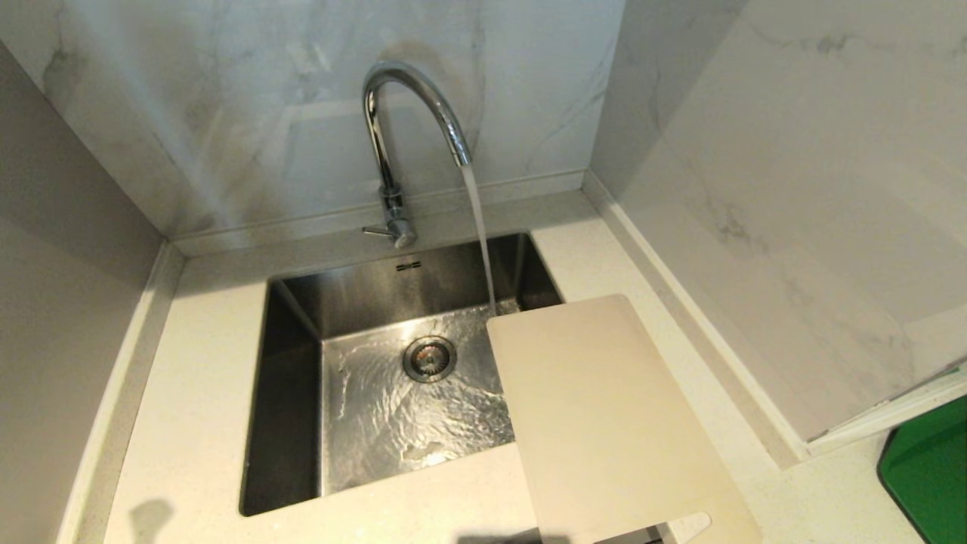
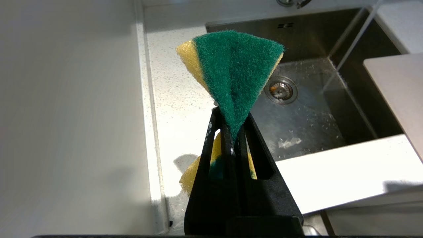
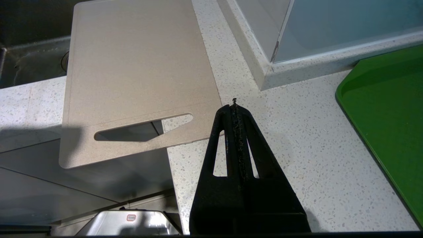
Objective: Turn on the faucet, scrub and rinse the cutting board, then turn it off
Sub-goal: Pick up the cutting board
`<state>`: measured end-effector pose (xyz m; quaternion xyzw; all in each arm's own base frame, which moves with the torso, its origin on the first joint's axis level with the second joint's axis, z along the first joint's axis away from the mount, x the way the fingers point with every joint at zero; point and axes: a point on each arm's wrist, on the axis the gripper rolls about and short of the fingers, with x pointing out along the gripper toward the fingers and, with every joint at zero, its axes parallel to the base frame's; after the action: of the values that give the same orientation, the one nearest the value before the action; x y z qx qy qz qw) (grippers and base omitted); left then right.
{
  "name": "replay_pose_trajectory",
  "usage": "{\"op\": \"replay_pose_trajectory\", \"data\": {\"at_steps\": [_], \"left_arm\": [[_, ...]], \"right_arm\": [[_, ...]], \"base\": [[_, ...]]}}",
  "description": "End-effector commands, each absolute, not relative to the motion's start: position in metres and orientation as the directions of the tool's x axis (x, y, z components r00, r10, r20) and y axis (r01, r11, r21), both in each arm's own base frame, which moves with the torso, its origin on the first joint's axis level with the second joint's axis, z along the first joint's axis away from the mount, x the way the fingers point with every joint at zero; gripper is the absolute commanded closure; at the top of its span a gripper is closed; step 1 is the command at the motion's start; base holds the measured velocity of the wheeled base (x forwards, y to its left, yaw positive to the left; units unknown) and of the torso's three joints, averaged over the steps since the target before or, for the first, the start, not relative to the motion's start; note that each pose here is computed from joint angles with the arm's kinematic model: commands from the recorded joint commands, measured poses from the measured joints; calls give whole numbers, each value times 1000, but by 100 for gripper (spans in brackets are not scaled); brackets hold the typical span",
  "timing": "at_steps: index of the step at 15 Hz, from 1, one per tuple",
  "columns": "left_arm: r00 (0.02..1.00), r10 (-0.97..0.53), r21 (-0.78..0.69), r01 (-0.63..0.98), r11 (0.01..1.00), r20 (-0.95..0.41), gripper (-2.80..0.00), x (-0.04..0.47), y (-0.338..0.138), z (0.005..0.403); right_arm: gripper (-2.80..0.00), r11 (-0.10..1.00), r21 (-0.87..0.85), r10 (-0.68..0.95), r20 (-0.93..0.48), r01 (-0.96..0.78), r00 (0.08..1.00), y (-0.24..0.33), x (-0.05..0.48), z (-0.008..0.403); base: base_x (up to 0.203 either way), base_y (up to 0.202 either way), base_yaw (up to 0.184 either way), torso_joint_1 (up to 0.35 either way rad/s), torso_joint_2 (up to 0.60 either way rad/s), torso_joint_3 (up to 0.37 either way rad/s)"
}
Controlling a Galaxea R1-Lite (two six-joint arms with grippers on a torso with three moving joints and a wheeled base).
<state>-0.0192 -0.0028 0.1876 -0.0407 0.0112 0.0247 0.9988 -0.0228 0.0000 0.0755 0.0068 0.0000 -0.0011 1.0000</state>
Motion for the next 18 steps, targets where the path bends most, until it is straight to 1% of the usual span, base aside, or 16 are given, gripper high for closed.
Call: {"op": "replay_pose_trajectory", "data": {"at_steps": [1,8,11,16,18], "left_arm": [[999,46,-102,-48,994,-15,0,-20,-3,175],[999,41,-100,-44,994,-25,0,-18,-4,170],[996,53,-105,-60,993,-67,0,-13,-4,156],[997,53,-95,-58,994,-47,0,-9,-4,149],[998,54,-90,-55,994,-19,0,-6,-3,144]], "right_arm": [[0,1000,14,-2,0,2,1000,0,-23,75],[0,1000,14,-2,0,2,1000,0,-23,75],[0,1000,14,-3,0,3,1000,0,-23,75],[0,1000,14,-2,0,2,1000,0,-23,75],[0,1000,14,-2,0,2,1000,0,-23,75]], "base": [[0,0,0,0,0,0],[0,0,0,0,0,0],[0,0,0,0,0,0],[0,0,0,0,0,0],[0,0,0,0,0,0]]}}
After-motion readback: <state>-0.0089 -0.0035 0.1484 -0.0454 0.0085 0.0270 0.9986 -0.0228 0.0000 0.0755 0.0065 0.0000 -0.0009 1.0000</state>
